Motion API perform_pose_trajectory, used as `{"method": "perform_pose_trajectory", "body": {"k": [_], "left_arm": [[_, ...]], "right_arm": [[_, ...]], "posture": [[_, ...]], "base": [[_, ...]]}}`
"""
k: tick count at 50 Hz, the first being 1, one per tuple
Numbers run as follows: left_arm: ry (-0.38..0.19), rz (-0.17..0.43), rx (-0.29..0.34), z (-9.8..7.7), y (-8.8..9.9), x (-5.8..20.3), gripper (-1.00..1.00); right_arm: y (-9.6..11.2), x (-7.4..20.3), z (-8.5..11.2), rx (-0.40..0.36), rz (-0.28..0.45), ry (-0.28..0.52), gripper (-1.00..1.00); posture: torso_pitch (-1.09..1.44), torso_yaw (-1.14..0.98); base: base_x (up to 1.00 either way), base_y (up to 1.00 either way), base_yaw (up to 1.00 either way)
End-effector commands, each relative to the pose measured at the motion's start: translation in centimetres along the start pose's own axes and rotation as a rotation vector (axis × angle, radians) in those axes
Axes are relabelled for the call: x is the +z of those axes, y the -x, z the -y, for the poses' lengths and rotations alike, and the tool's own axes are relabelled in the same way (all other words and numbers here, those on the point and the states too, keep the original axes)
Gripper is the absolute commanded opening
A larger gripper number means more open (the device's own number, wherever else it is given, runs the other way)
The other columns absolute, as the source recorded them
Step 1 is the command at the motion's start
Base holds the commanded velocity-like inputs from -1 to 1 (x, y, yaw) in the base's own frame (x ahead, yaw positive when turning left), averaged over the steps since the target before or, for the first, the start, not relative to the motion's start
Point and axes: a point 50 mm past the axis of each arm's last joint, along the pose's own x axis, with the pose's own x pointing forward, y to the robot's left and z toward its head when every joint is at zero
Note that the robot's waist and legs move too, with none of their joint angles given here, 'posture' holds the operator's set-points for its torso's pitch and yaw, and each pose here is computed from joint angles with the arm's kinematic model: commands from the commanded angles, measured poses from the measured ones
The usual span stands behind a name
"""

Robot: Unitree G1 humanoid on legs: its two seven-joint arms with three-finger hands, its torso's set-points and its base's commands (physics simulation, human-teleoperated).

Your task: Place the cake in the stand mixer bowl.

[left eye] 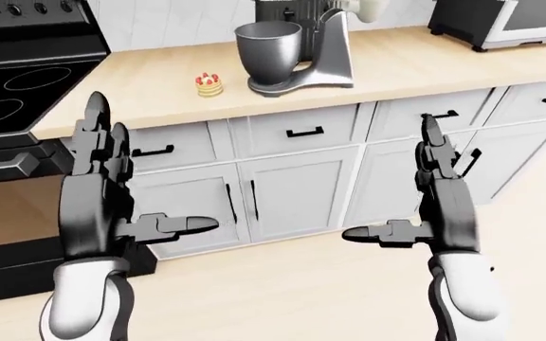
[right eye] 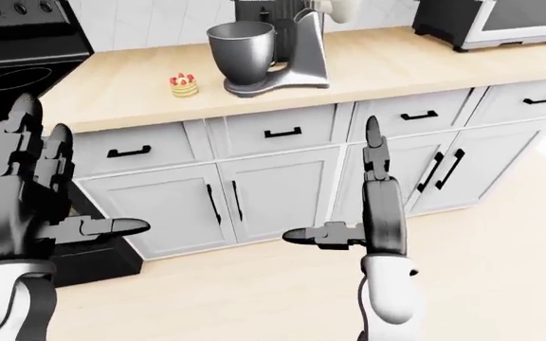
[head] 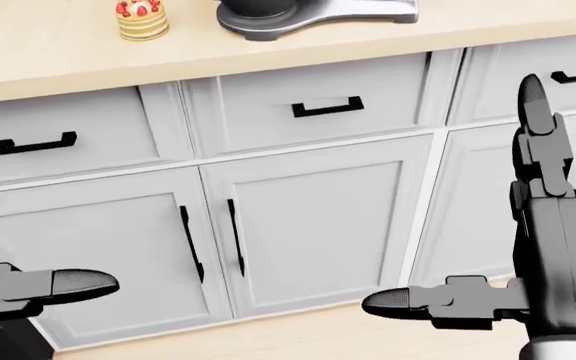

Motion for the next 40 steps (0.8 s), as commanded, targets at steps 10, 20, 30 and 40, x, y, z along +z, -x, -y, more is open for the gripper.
{"method": "perform_pose_trajectory", "body": {"k": [10,20,30,40], "left_arm": [[-0.014,0.055,0.013,-0.21,0.07,0.86,1.0],[-0.013,0.057,0.012,-0.17,0.13,0.89,1.0],[-0.014,0.06,0.013,-0.16,0.09,1.03,1.0],[-0.013,0.062,0.013,-0.18,-0.06,1.09,1.0]], "right_arm": [[0.32,1.31,0.16,-0.011,0.084,-0.013,1.0],[0.36,1.3,0.27,-0.012,0.089,-0.013,1.0],[0.39,1.57,0.2,-0.014,0.094,-0.014,1.0],[0.27,1.52,0.34,-0.014,0.096,-0.014,1.0]], "posture": [[0.0,0.0],[0.0,0.0],[0.0,0.0],[0.0,0.0]], "base": [[0.01,0.17,0.0],[0.16,0.0,0.0],[0.18,0.0,0.0],[0.18,0.0,0.0]]}}
